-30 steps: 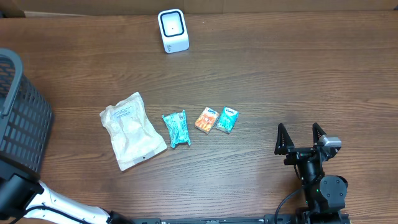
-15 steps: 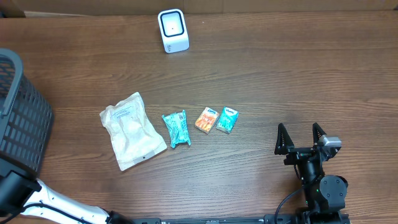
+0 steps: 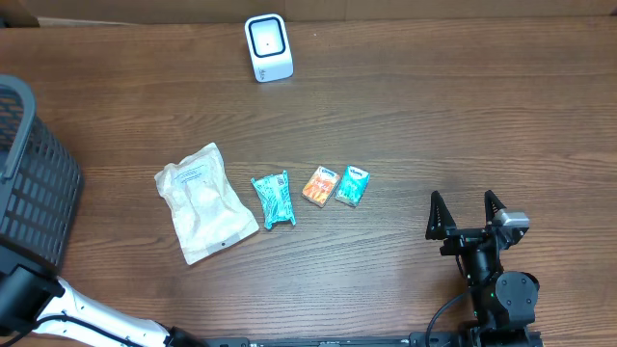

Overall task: Scan the item barcode
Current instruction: 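Grasp the green-capped bottle by its cap with left gripper and lift, then carry the green-capped bottle toward the scanner and table center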

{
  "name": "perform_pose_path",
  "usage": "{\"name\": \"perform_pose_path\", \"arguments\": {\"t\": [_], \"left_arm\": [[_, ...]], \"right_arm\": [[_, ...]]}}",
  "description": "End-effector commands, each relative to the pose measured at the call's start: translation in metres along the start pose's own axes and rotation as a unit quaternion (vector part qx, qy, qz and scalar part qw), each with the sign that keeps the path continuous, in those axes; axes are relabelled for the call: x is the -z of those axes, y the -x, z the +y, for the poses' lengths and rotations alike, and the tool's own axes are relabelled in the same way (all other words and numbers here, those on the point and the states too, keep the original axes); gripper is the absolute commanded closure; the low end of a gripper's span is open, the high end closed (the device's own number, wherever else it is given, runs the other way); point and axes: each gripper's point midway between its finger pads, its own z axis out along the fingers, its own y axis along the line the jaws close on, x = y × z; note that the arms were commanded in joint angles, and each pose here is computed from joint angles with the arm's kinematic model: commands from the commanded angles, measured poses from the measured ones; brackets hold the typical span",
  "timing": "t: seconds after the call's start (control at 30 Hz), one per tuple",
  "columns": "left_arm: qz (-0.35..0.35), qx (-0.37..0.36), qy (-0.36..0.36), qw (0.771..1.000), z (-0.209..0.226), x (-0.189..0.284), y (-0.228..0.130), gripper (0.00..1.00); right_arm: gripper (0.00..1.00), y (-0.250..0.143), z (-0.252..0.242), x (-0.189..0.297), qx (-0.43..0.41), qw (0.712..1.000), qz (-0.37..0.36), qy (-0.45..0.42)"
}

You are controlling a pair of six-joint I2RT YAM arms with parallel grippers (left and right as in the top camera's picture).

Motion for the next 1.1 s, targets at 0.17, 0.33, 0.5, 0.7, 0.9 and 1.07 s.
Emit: {"name": "perform_pose_path", "arguments": {"t": [0.17, 0.33, 0.5, 0.7, 0.9, 1.07], "left_arm": [[-0.047, 0.034, -0.073, 0.996, -0.018, 0.079, 0.032, 0.54], [-0.108, 0.037, -0.180, 0.977, -0.042, 0.160, 0.055, 0.55], [-0.190, 0.028, -0.288, 0.938, -0.058, 0.266, 0.063, 0.56], [-0.266, -0.010, -0.377, 0.887, -0.071, 0.379, 0.033, 0.56], [-0.277, -0.077, -0.440, 0.851, -0.097, 0.450, -0.028, 0.57], [-0.224, -0.158, -0.471, 0.839, -0.142, 0.466, -0.087, 0.57]], "right_arm": [[0.00, -0.001, -0.001, 0.000, -0.001, 1.000, -0.004, -0.002], [0.00, -0.001, -0.001, 0.000, -0.001, 1.000, -0.004, -0.002], [0.00, -0.001, -0.001, 0.000, -0.001, 1.000, -0.004, -0.002], [0.00, -0.001, -0.001, 0.000, -0.001, 1.000, -0.004, -0.002], [0.00, -0.001, -0.001, 0.000, -0.001, 1.000, -0.004, -0.002], [0.00, -0.001, -0.001, 0.000, -0.001, 1.000, -0.004, -0.002]]}}
